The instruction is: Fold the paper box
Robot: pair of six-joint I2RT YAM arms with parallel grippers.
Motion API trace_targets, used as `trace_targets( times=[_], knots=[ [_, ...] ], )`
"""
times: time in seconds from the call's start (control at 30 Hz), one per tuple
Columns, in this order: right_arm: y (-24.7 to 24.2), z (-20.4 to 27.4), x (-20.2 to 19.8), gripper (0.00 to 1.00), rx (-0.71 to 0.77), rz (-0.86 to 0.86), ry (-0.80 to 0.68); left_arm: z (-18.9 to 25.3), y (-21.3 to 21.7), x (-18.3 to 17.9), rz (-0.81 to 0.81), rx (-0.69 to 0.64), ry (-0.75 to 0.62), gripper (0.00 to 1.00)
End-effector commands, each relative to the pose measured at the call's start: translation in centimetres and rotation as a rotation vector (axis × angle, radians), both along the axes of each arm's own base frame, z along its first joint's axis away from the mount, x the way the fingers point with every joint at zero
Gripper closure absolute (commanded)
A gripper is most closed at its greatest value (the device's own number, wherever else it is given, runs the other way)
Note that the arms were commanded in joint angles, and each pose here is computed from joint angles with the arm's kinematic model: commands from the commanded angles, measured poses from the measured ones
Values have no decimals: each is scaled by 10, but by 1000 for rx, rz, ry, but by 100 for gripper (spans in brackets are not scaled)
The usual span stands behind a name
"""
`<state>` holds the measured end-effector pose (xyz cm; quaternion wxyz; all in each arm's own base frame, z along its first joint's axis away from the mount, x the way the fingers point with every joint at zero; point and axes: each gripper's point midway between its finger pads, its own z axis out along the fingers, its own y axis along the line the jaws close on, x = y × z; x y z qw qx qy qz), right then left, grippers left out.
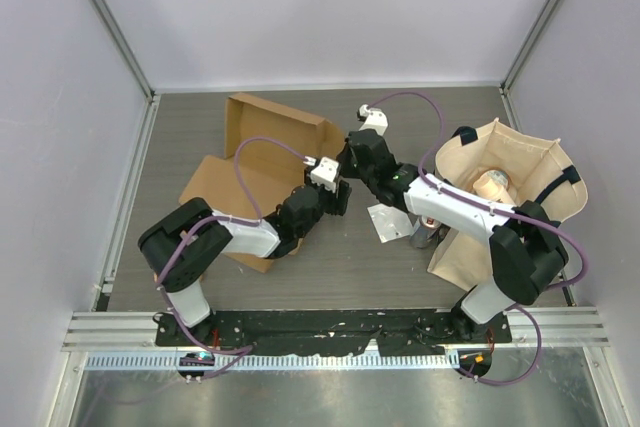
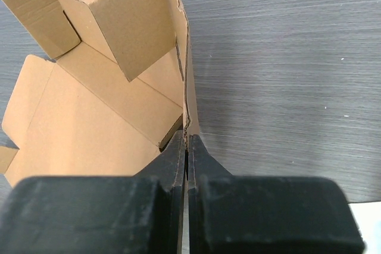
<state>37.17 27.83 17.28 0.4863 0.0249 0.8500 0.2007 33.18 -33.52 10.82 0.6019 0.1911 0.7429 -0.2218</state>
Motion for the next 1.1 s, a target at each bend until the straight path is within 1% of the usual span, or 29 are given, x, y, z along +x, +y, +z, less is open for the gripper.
trace_targets(
  times=[0.0, 0.03, 0.1, 0.13, 0.2, 0.23, 0.3, 0.33, 0.37, 0.43, 0.47, 0.5, 0.53, 0.6, 0.63, 0.67, 0.73, 0.77, 0.83, 0.87, 0.9, 0.93, 0.97, 1.07],
  knots=[
    [13, 31, 5, 98, 92, -15, -45, 43, 17, 28, 184, -52, -148, 39],
    [14, 30, 5, 98, 92, -13, -43, 44, 20, 30, 206, -50, -151, 45],
    [16, 32, 4, 98, 97, 1, -43, 45, 21, 32, 211, -31, -164, 53],
    [16, 33, 4, 98, 95, 6, -46, 42, 22, 33, 213, -21, -164, 62],
    [15, 38, 3, 94, 83, 21, -61, 41, 19, 30, 191, -16, -165, 69],
    [15, 39, 3, 92, 73, 27, -70, 41, 17, 29, 176, -19, -164, 77],
    [11, 42, 0, 80, 43, 38, -73, 39, 12, 24, 138, -28, -154, 83],
    [8, 47, 0, 75, 23, 47, -88, 40, 11, 23, 128, -43, -150, 89],
    [6, 50, 0, 64, 16, 50, -94, 41, 11, 23, 123, -59, -152, 92],
    [2, 69, -2, 55, 13, 71, -138, 39, 8, 19, 100, -86, -141, 96],
    [-2, 73, -2, 48, 3, 74, -149, 41, 7, 19, 90, -105, -144, 96],
    [-5, 79, -2, 44, -1, 77, -162, 37, 7, 17, 76, -112, -134, 96],
    [-9, 89, -4, 36, -10, 92, -186, 41, 7, 18, 74, -145, -132, 97],
    [-21, 97, 1, 30, -11, 87, -201, 38, 8, 15, 47, -175, -117, 98],
    [-20, 102, -1, 26, 8, 121, -205, 42, 11, 19, 46, -204, -124, 98],
    [-34, 100, 7, 25, 8, 109, -201, 40, 11, 19, 38, -231, -104, 98],
    [-39, 97, 11, 22, 28, 152, -206, 39, 11, 21, -8, -252, -89, 99],
    [-39, 95, 10, 20, 45, 224, -206, 38, 10, 20, -29, -268, -76, 100],
    [-37, 92, 12, 18, 85, 287, -264, 38, 10, 21, -96, -303, -59, 100],
    [-28, 92, 5, 17, 97, 382, -292, 36, 10, 20, -123, -318, -46, 100],
    [-30, 90, 7, 16, 107, 404, -308, 30, 10, 20, -138, -341, -12, 100],
    [-27, 91, 7, 14, 131, 440, -354, 32, 13, 22, -165, -358, -13, 100],
    [-22, 82, 7, 13, 143, 491, -345, 29, 16, 22, -170, -366, -1, 100],
    [-17, 72, 16, 13, 120, 557, -350, 20, 26, 26, -168, -370, 20, 100]
  ],
)
